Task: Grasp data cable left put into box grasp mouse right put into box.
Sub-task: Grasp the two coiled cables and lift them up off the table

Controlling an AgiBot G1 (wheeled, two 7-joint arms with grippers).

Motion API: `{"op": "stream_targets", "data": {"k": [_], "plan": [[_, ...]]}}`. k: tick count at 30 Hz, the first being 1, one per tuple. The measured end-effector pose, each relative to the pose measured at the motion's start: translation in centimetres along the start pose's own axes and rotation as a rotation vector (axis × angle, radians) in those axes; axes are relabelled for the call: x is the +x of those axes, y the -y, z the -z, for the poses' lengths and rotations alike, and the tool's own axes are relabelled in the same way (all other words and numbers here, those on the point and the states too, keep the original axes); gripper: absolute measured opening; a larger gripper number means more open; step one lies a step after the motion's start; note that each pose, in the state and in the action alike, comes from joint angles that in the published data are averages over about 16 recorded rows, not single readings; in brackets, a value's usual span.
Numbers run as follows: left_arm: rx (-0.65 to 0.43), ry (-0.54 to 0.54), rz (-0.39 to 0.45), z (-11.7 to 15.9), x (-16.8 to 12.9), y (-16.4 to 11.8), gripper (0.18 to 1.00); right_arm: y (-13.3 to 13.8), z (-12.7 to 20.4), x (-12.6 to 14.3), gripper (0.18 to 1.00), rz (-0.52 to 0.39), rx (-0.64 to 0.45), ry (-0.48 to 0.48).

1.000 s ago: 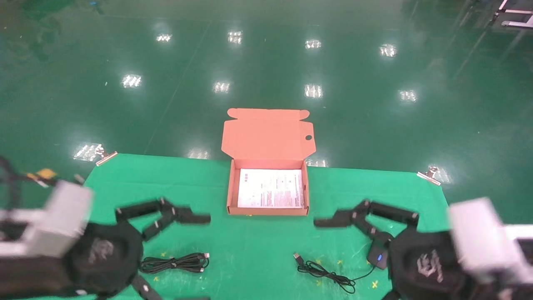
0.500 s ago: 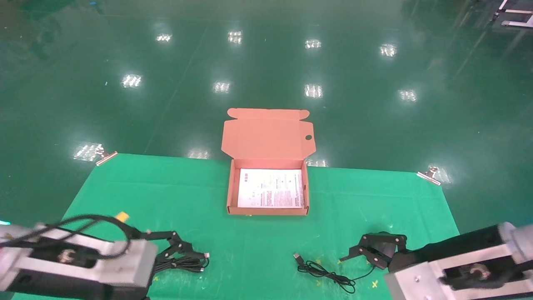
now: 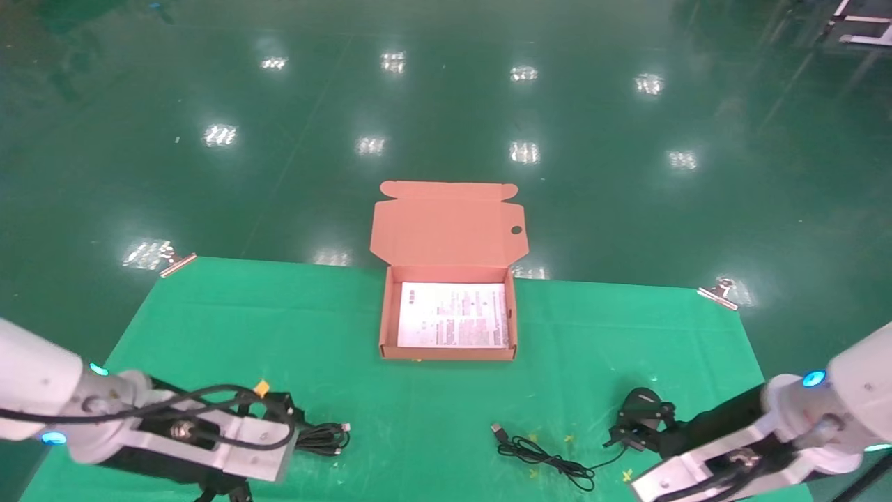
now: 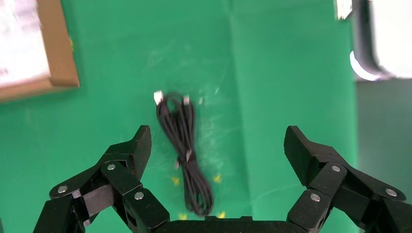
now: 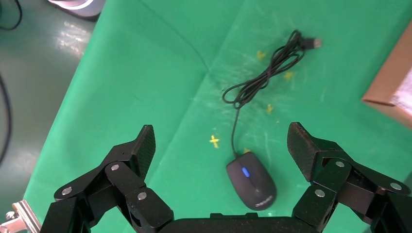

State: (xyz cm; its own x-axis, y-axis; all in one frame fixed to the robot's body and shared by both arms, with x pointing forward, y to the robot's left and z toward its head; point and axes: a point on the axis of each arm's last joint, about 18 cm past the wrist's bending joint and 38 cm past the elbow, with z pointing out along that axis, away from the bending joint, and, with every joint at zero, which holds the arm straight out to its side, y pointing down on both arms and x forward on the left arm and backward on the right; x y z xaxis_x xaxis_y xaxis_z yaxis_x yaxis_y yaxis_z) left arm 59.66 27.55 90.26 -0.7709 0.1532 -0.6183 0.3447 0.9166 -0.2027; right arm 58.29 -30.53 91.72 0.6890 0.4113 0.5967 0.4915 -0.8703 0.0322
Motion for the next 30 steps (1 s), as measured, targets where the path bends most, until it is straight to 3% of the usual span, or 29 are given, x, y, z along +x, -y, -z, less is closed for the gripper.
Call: {"op": "stream_targets", "data": {"k": [13,30], "plan": [[-0.154,0.073,0.035,-3.7,-1.2,-1.6,1.001,-1.4,-4.4,0.0,1.0,-0.094,-0.088,-0.054],[-0.167,0.073,0.282,-7.9,-1.1,-4.1,1.001,-1.3,-8.4,1.4,1.0,-0.223,-0.088,-0.135]]}}
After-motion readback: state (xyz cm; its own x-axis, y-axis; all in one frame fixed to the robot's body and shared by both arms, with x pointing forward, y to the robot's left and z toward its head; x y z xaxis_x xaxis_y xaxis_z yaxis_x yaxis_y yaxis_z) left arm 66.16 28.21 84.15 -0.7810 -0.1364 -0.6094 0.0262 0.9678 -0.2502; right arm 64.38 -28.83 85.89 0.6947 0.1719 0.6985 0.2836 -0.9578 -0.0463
